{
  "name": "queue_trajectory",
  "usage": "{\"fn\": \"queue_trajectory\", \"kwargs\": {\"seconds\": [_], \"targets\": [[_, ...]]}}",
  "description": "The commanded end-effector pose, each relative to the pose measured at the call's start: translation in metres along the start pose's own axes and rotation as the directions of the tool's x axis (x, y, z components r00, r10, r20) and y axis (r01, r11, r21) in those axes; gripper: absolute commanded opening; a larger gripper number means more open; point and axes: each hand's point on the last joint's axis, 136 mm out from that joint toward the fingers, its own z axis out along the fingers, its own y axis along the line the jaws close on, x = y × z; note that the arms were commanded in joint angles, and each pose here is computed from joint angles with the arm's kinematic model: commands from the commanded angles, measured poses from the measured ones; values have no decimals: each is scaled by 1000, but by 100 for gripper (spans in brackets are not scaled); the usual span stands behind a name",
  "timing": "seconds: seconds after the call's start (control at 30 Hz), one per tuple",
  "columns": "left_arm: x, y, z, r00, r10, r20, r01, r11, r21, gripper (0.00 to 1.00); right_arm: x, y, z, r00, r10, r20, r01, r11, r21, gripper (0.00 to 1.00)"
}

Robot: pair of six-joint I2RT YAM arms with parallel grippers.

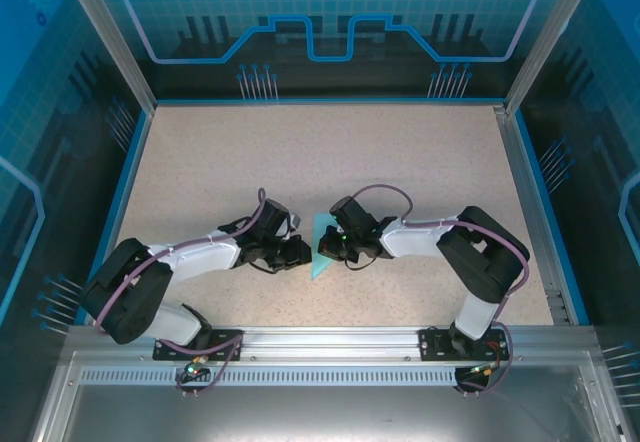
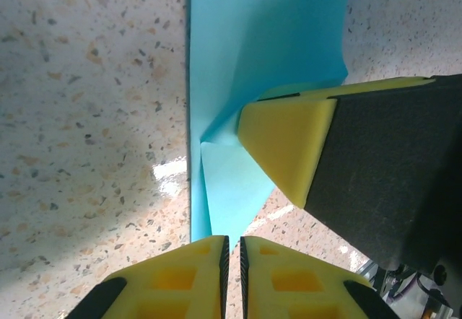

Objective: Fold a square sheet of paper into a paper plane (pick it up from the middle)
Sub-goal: Third fold the triangle at the center of the table.

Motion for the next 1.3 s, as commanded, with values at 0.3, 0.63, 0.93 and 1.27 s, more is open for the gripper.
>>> {"fn": "queue_trajectory", "kwargs": {"seconds": [0.3, 0.63, 0.93, 1.27], "targets": [[10, -9, 4, 999, -3, -41, 5, 998, 55, 15, -9, -4, 4, 1000, 21, 9, -21, 1000, -9, 0], [11, -11, 8, 999, 5, -53, -2, 999, 51, 15, -7, -5, 6, 1000, 9, -6, -9, 1000, -4, 0], [13, -13, 11, 998, 14, -61, -10, 999, 52, 15, -7, -4, 7, 1000, -3, -10, 3, 1000, -10, 0], [15, -13, 14, 998, 15, -68, -12, 999, 48, 15, -10, 0, 7, 1000, -13, -2, 13, 1000, -28, 0]]}}
